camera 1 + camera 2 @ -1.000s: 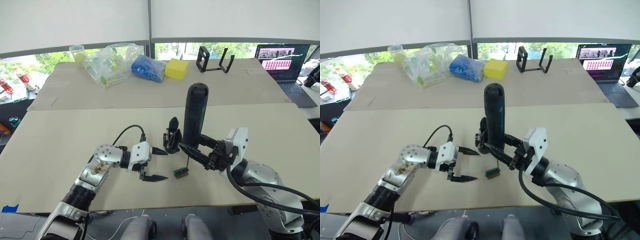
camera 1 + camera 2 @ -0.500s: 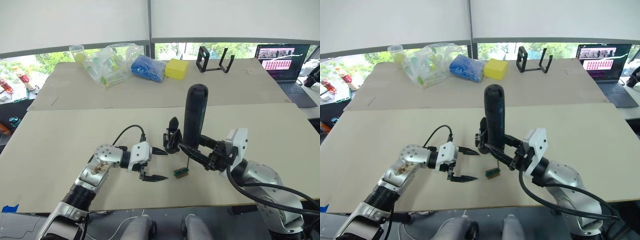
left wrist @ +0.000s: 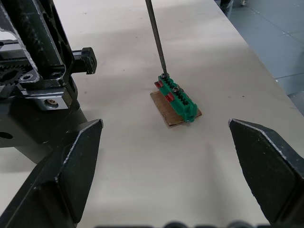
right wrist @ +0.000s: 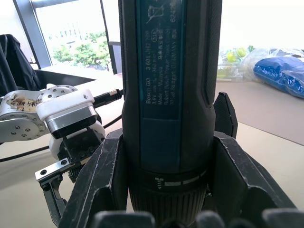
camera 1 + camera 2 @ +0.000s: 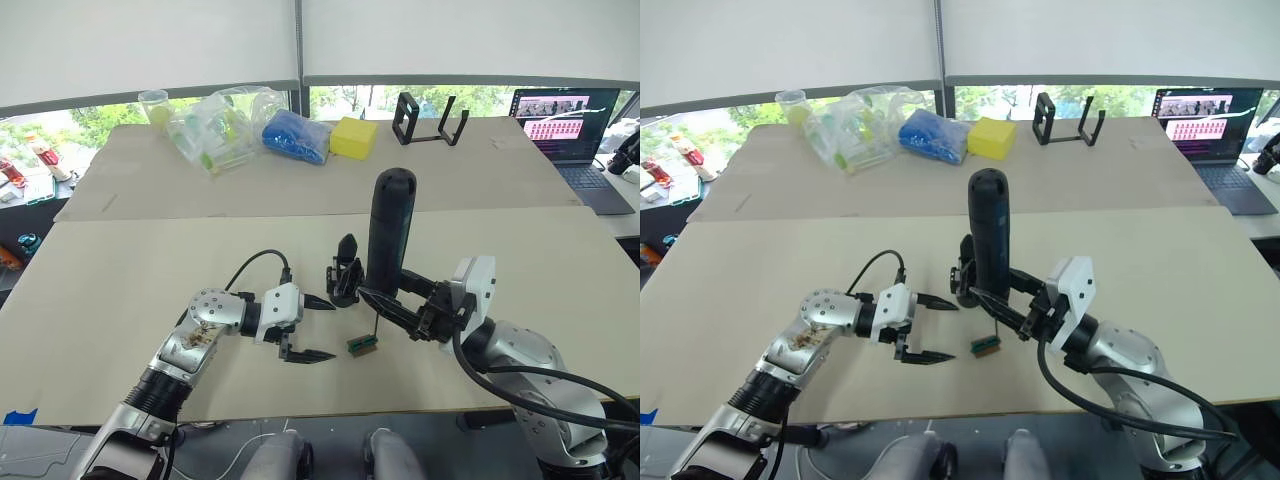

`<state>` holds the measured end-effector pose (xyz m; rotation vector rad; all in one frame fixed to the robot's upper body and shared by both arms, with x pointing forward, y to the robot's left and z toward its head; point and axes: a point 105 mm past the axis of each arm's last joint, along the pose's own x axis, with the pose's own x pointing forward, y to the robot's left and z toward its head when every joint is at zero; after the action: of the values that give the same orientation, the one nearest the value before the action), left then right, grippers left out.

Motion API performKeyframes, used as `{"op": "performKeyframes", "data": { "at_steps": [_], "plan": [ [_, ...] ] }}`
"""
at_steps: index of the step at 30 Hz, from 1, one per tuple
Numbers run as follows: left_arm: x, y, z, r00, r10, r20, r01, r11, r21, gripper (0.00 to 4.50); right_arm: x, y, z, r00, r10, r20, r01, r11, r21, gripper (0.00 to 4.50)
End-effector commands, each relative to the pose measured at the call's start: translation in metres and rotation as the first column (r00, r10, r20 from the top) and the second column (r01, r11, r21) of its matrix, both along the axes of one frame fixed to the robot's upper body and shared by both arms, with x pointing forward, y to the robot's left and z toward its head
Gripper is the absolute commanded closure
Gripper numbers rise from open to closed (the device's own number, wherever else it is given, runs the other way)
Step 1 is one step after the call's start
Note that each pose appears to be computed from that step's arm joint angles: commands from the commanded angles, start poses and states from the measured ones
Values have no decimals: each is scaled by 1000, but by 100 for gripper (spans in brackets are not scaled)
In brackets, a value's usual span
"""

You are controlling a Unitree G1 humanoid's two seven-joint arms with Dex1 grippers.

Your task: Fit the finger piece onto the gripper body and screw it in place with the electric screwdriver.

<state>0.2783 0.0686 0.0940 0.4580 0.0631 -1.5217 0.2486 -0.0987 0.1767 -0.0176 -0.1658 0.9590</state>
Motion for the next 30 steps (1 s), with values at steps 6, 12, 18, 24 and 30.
{"op": "performKeyframes", "data": {
  "at_steps": [6, 12, 18, 24, 30],
  "plan": [
    [0, 0, 8, 999, -12, 38, 13, 1000, -14, 0, -4, -1, 20, 996, 12, 87, -14, 1000, 24, 259],
    [1, 0, 8, 999, -11, 38, 12, 1000, -15, 0, -3, -1, 21, 996, 13, 88, -15, 1000, 24, 259],
    [2, 0, 9, 999, -12, 40, 12, 1000, -14, 0, -2, -1, 22, 996, 13, 92, -15, 1000, 21, 259],
    [2, 1, 9, 999, -13, 42, 13, 1000, -13, 0, -1, -1, 22, 996, 13, 92, -15, 1000, 22, 259],
    [2, 2, 9, 999, -8, 44, 9, 1000, -15, 0, -2, -1, 20, 996, 13, 85, -15, 1000, 17, 259]
  ]
}}
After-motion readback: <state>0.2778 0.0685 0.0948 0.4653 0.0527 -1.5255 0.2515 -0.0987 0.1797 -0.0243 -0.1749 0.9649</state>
